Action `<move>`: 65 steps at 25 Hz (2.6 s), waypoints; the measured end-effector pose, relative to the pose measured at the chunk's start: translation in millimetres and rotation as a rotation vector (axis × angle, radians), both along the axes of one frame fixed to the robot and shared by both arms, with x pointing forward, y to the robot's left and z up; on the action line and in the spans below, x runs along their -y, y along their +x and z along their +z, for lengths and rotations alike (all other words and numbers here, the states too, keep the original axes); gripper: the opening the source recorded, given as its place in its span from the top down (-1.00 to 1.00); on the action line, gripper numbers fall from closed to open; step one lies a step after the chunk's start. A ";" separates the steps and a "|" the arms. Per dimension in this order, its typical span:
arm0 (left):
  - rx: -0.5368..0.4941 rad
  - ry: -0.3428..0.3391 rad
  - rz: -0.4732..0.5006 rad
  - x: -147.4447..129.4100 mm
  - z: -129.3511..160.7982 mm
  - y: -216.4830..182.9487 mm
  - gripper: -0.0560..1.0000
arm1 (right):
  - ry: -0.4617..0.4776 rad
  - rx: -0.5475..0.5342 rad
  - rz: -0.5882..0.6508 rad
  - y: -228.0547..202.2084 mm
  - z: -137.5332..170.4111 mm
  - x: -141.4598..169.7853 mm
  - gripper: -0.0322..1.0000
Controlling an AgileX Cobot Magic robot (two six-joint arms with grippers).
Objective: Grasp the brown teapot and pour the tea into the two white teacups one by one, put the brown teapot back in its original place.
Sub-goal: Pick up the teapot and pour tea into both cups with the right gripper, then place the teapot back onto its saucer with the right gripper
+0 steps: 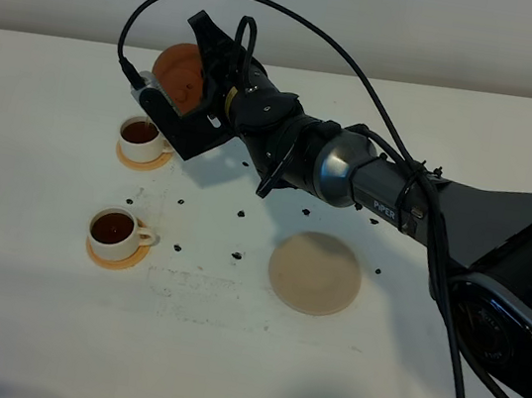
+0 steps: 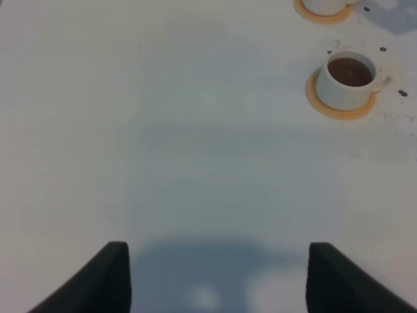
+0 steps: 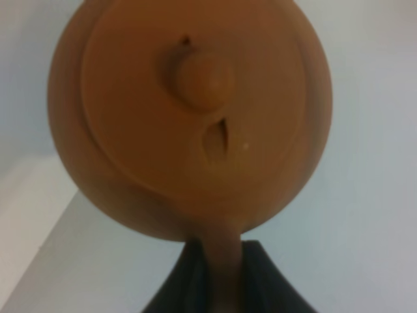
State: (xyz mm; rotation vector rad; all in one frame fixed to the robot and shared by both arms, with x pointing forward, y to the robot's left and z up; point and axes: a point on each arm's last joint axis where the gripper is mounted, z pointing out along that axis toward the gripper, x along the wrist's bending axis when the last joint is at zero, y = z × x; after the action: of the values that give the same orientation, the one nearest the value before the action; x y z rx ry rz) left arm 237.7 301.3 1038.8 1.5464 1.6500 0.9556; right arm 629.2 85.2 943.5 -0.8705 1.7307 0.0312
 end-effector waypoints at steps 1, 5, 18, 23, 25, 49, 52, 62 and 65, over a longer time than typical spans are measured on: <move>0.000 0.000 0.000 0.0 0.0 0.0 -0.14 | 0.000 0.000 0.000 0.0 0.0 0.0 0.75; 0.000 0.000 0.000 0.0 0.0 0.0 -0.14 | -0.001 0.001 0.001 0.0 0.1 0.0 0.75; 0.000 0.000 0.000 0.0 0.0 0.0 -0.14 | 0.181 -0.095 -0.078 0.0 0.1 0.0 0.75; 0.000 0.000 0.000 0.0 0.0 0.0 -0.14 | 0.267 -0.144 -0.118 0.0 -0.1 0.1 0.75; 0.000 0.000 0.000 0.0 0.0 0.0 -0.14 | 0.288 -0.161 -0.131 -0.1 -0.6 0.3 0.75; 0.000 0.000 0.000 0.0 0.0 0.0 -0.14 | 1.012 -0.951 -0.884 1.7 38.8 56.7 0.75; 0.000 0.000 0.000 0.0 0.0 0.0 -0.14 | 1.025 -1.057 -0.941 -2.2 35.1 57.3 0.75; 0.000 0.000 0.000 0.0 0.0 0.0 -0.14 | 1.009 -1.181 -0.994 -12.0 29.2 52.0 0.75; 0.000 0.000 0.000 0.0 0.0 0.0 -0.14 | 0.981 -1.189 -1.015 -12.1 15.4 49.5 0.75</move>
State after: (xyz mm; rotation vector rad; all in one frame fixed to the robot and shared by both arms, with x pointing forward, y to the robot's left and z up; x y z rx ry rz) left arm 237.7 301.3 1038.8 1.5464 1.6500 0.9556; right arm 617.0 35.7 958.9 1.0073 2.5970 0.7621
